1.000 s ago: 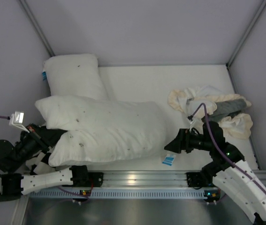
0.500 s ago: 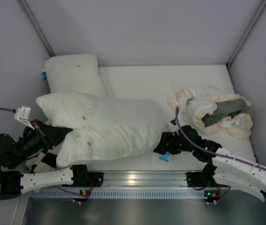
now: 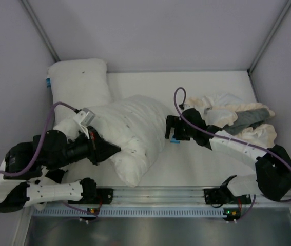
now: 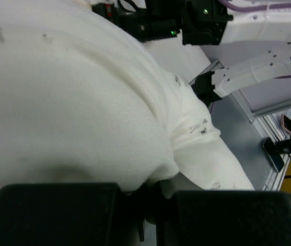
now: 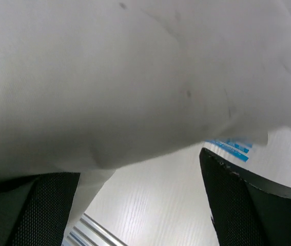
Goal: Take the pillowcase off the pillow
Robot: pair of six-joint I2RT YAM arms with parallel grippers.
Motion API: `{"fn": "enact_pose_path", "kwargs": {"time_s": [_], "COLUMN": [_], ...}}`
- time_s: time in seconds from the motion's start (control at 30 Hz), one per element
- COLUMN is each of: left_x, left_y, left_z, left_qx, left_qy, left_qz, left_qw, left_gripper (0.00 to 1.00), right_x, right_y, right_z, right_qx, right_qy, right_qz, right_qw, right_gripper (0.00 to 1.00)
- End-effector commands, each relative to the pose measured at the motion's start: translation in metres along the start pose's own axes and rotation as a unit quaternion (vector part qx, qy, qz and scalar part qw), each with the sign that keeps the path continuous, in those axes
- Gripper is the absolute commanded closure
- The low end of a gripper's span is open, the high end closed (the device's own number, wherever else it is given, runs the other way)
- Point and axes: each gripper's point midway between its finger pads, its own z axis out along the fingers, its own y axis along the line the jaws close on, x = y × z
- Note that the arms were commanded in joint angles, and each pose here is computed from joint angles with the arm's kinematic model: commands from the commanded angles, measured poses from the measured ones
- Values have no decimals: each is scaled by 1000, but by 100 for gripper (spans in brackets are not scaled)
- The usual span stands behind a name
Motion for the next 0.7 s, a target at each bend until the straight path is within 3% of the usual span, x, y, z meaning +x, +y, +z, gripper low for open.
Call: {"fn": "enact_pose_path", "kwargs": {"time_s": [0.0,0.17,0.3,0.43,0.67], "left_x": [0,36,66,102,143], "left_y": [-28,-27,-34,-28,-28], "left_z": [19,63,115,166,233], "left_qx": [56,43,48,28,43], "left_qy": [4,59,91,138,201], "left_qz": [10,30,38,50,48], "left_qw": [998,997,994,989,977], "left_gripper": [100,100,100,100,100], "right_x": [-85,-157,-178,-201,-181], "right_y": [56,27,-10,-48,-30], "right_z": [5,21,28,-20,-114], "right_qx": [-107,-91,-24,65,55], "right_qy": [-84,-100,-86,-143,-199], "right_qz": [-11,23,31,25,-9], "right_qw": [991,991,996,987,978], "right_gripper": [8,7,6,4,1]}}
